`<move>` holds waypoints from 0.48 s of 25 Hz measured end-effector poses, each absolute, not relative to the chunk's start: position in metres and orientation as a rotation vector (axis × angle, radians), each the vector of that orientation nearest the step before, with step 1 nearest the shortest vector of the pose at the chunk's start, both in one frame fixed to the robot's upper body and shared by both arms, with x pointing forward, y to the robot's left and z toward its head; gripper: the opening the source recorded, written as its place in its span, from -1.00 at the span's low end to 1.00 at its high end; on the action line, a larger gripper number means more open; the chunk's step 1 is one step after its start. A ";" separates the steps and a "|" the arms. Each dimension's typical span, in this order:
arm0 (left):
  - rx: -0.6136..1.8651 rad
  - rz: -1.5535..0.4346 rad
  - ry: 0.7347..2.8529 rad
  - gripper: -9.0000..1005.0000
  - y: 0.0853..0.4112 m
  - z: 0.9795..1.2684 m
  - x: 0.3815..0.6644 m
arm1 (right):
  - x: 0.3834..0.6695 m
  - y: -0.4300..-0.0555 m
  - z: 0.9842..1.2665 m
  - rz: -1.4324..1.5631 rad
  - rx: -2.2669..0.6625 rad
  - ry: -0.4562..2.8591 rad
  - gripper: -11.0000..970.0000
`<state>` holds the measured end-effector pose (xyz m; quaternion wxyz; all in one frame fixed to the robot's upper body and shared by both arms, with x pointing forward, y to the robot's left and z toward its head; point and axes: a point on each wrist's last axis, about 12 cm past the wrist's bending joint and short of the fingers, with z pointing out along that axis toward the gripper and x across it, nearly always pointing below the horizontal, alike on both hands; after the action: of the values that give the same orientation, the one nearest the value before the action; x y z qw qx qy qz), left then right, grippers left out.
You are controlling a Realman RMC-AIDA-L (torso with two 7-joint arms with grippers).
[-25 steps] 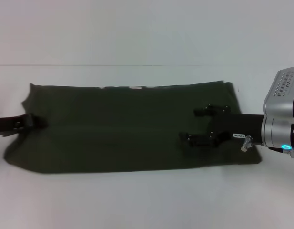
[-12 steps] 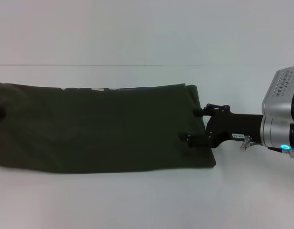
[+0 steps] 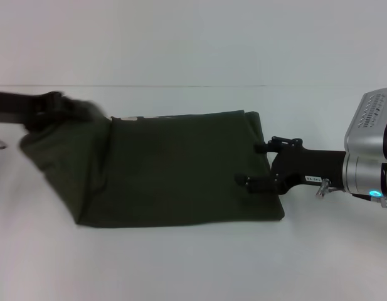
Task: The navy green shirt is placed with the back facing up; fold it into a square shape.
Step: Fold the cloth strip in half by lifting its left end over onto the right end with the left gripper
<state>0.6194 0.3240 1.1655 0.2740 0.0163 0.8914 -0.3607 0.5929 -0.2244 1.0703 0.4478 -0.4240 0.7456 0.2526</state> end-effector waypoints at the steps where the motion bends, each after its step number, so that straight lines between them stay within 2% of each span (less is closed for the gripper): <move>1: 0.059 -1.003 2.387 -0.80 0.312 1.167 0.622 | 0.593 -0.225 1.070 0.625 -1.049 1.847 0.89; 7: 0.082 -1.135 2.341 -0.80 0.257 1.156 0.627 | 0.591 -0.225 1.067 0.622 -1.042 1.858 0.89; 10: 0.053 -1.174 2.326 -0.80 0.227 1.134 0.625 | 0.591 -0.225 1.066 0.622 -1.042 1.858 0.89; 12: 0.031 -1.197 2.322 -0.80 0.221 1.126 0.622 | 0.591 -0.225 1.066 0.622 -1.042 1.858 0.89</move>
<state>0.6225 0.2205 1.1255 0.2614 0.0116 0.8579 -0.4422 0.5913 -0.2250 1.0663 0.4449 -0.4205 0.7498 0.2510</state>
